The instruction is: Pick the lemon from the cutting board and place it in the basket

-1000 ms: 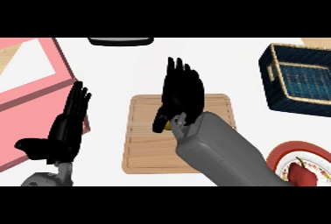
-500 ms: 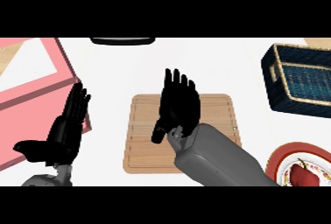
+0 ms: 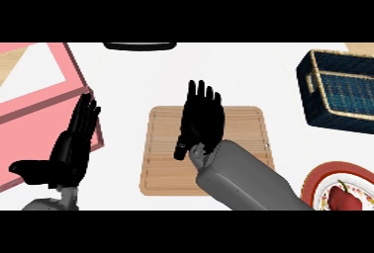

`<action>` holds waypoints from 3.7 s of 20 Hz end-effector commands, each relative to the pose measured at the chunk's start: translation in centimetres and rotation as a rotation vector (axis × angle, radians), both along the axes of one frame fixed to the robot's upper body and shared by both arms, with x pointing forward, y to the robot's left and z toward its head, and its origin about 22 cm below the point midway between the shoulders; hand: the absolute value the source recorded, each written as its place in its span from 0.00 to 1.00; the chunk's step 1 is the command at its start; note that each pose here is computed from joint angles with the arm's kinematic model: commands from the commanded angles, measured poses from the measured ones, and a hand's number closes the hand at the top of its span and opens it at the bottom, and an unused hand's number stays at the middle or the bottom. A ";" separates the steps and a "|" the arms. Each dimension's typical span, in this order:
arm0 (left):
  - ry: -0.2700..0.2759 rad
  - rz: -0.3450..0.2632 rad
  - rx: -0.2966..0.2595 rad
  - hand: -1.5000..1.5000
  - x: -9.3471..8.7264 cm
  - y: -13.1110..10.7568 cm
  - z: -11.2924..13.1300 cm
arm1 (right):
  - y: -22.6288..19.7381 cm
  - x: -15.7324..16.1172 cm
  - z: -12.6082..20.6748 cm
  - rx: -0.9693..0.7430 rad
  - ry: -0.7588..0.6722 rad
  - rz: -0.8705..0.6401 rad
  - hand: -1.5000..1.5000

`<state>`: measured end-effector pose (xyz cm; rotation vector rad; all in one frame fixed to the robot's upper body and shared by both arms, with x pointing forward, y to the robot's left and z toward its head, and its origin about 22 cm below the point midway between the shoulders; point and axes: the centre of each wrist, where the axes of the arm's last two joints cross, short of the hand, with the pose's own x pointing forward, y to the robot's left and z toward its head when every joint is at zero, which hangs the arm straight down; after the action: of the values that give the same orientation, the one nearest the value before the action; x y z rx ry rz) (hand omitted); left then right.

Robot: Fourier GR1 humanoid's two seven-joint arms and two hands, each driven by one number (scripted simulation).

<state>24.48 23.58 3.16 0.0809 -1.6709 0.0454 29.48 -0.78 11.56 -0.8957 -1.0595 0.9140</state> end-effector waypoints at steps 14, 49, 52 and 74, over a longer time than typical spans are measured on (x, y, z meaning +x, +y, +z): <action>-0.005 0.010 -0.002 0.50 0.7 0.7 0.1 | 0.0 0.9 -3.4 0.001 0.132 -0.221 0.00; 0.000 -0.003 -0.001 0.50 1.4 -1.0 0.6 | 1.2 0.9 -8.2 -0.094 0.204 -0.074 1.00; -0.007 -0.002 0.003 0.50 0.7 -1.4 0.5 | -0.3 2.5 -9.7 -0.111 0.169 -0.056 1.00; 0.009 0.039 -0.012 0.50 -0.5 -0.3 0.4 | -13.7 -2.5 -1.8 0.268 -0.343 0.241 1.00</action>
<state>23.94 23.98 3.30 0.1084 -1.6690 0.0740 27.90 -13.91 5.64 -0.7928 -1.4039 0.9576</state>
